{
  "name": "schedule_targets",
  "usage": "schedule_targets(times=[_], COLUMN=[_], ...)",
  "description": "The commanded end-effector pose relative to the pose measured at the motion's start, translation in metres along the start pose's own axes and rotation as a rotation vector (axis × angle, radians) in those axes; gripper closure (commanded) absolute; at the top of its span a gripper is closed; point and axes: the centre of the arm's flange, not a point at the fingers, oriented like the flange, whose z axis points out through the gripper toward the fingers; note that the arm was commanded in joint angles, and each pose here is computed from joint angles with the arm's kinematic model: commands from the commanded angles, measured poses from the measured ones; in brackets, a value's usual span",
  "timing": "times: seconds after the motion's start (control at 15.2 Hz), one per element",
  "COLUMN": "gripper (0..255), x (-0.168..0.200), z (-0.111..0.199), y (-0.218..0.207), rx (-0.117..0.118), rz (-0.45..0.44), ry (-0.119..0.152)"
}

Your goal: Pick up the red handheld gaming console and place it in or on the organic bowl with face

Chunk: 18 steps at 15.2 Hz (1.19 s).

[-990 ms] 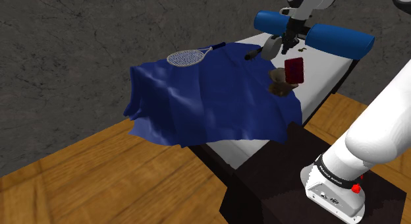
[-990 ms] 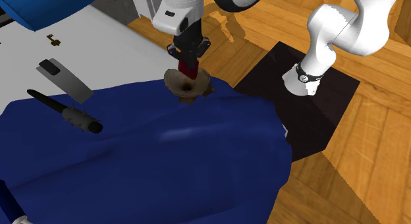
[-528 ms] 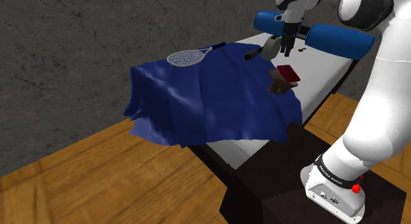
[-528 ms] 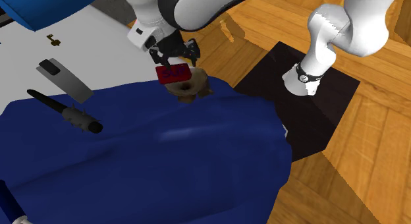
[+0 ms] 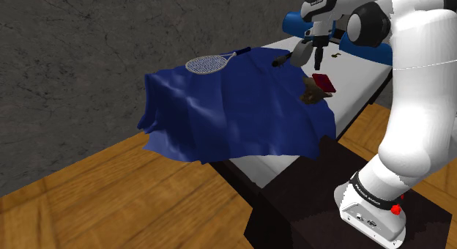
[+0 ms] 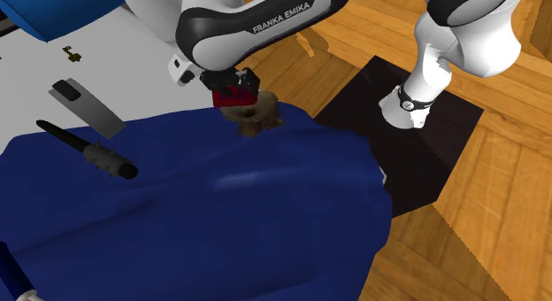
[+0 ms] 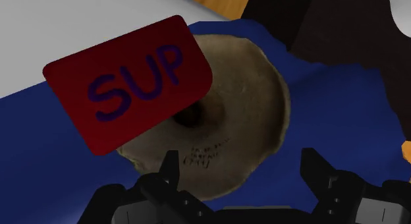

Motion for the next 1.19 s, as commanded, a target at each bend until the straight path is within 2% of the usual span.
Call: schedule_targets(times=[0.0, 0.07, 0.59, 0.66, 1.12], gripper=[0, 0, 0, 255, 255], x=[-0.0003, -0.0003, -0.0003, -0.0003, -0.0003], z=[0.0102, 0.0185, 0.0185, 0.0185, 0.0185], y=[0.0009, 0.0009, 0.0009, 0.0009, 0.0009], rx=[0.001, 0.001, 0.001, 0.001, 0.001], rz=[0.002, 0.002, 0.002, 0.002, 0.002], ry=[0.000, 0.000, 0.000, 0.000, 0.000])
